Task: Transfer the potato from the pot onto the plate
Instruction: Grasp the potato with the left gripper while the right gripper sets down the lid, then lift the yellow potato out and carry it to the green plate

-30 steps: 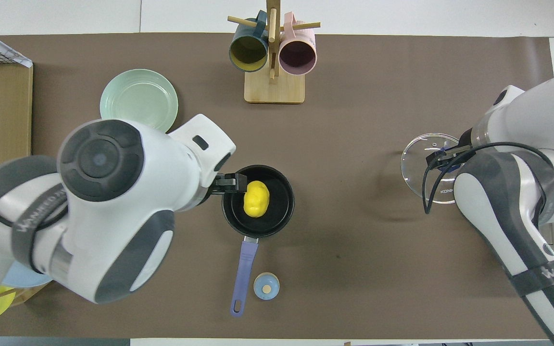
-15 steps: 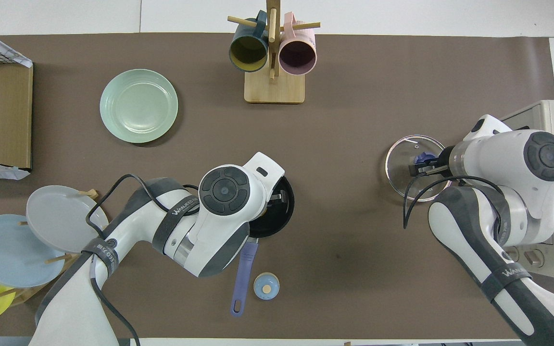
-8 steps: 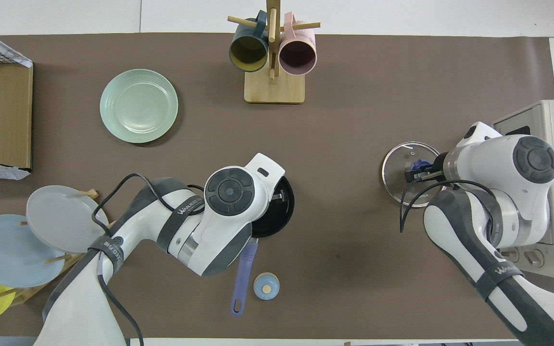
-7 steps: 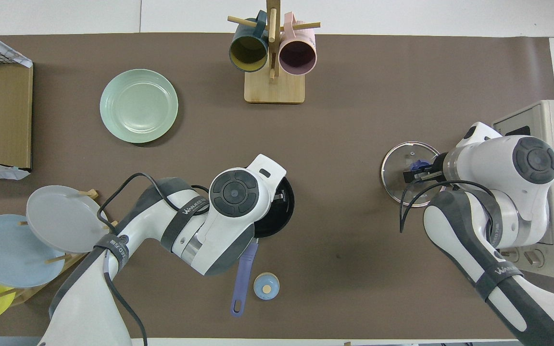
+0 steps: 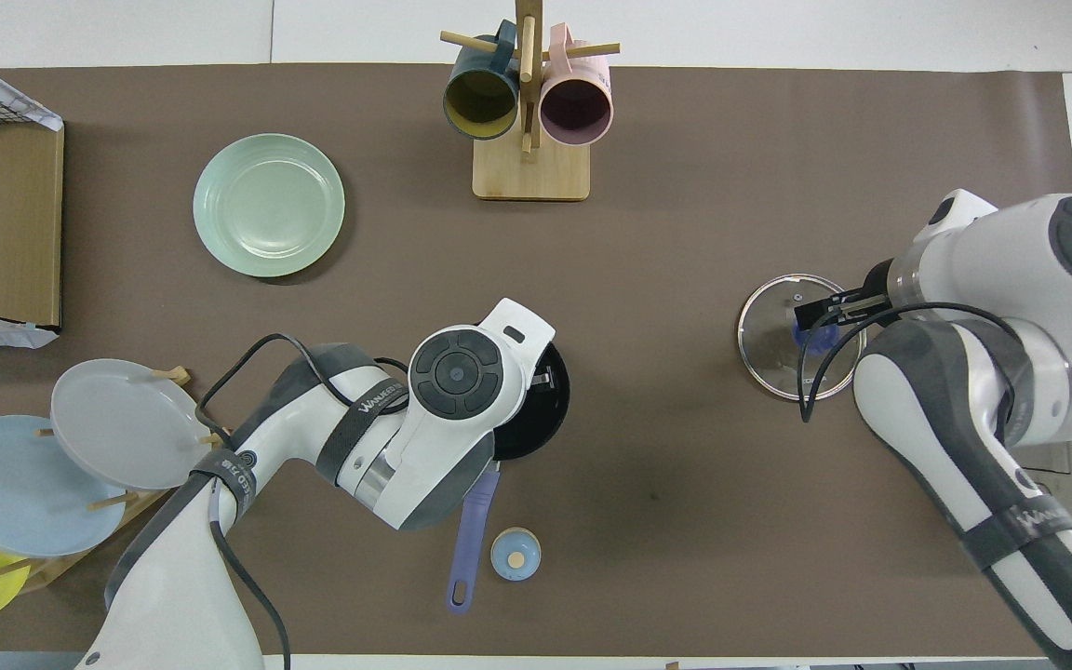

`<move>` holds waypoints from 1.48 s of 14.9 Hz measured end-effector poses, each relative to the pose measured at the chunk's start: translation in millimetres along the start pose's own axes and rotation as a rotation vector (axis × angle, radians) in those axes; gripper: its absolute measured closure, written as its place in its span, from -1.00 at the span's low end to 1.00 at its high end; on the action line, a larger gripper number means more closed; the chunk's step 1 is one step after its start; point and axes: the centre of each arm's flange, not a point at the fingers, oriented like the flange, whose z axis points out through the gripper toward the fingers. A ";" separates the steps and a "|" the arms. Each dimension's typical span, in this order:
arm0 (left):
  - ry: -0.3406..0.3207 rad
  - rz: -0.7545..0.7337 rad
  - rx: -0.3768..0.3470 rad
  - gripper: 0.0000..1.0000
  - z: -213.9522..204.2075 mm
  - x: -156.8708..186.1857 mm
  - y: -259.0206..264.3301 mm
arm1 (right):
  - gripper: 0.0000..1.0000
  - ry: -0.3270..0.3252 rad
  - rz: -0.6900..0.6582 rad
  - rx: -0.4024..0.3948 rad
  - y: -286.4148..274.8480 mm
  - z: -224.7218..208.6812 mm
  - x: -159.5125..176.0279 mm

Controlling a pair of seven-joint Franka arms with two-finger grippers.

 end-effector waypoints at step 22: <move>0.042 -0.027 -0.050 -0.19 -237.9 157.5 -153.2 | -1.00 -0.109 0.151 -0.068 0.7 -176.5 -32.0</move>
